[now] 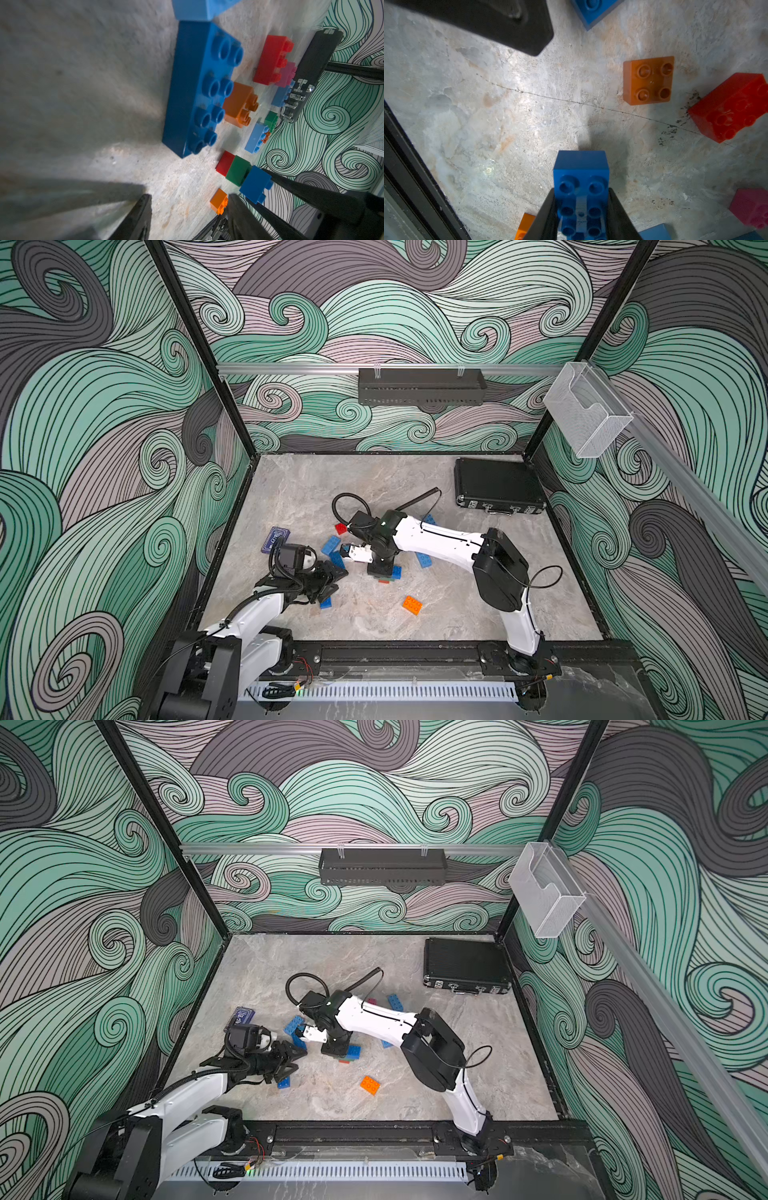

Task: Assemble a heart with lego
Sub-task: Assemble the lego brick with the lego brick.

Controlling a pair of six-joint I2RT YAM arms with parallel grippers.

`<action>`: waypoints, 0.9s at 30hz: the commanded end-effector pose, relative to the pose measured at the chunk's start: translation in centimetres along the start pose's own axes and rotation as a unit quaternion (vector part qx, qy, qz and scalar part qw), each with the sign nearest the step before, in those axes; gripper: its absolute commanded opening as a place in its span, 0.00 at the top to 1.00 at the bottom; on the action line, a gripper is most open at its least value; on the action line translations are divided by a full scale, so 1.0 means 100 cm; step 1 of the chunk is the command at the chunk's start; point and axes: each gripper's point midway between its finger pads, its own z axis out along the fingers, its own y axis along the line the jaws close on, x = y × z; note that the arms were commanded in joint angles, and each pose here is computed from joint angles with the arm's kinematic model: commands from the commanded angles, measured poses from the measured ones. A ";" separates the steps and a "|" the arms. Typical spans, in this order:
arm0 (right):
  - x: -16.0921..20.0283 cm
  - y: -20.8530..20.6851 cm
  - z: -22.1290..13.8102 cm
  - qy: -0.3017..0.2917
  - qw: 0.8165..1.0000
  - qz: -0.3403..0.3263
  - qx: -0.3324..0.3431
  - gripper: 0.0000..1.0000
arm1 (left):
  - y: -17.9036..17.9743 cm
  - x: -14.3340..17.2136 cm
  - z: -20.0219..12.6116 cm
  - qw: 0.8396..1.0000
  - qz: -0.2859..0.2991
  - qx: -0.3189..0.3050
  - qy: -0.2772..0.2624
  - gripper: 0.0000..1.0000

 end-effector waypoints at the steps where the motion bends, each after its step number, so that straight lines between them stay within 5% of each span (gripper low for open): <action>1: 0.016 -0.002 0.007 0.031 1.000 0.003 0.005 0.69 | 0.001 0.000 -0.001 1.000 -0.004 0.006 -0.001 0.41; 14: 0.038 0.025 0.024 0.070 0.996 -0.005 -0.062 0.69 | 0.001 -0.001 0.000 1.000 -0.005 0.004 0.000 0.41; 27: 0.065 0.008 0.042 0.104 0.994 -0.020 0.012 0.72 | -0.001 -0.002 -0.002 1.000 -0.002 0.004 -0.005 0.41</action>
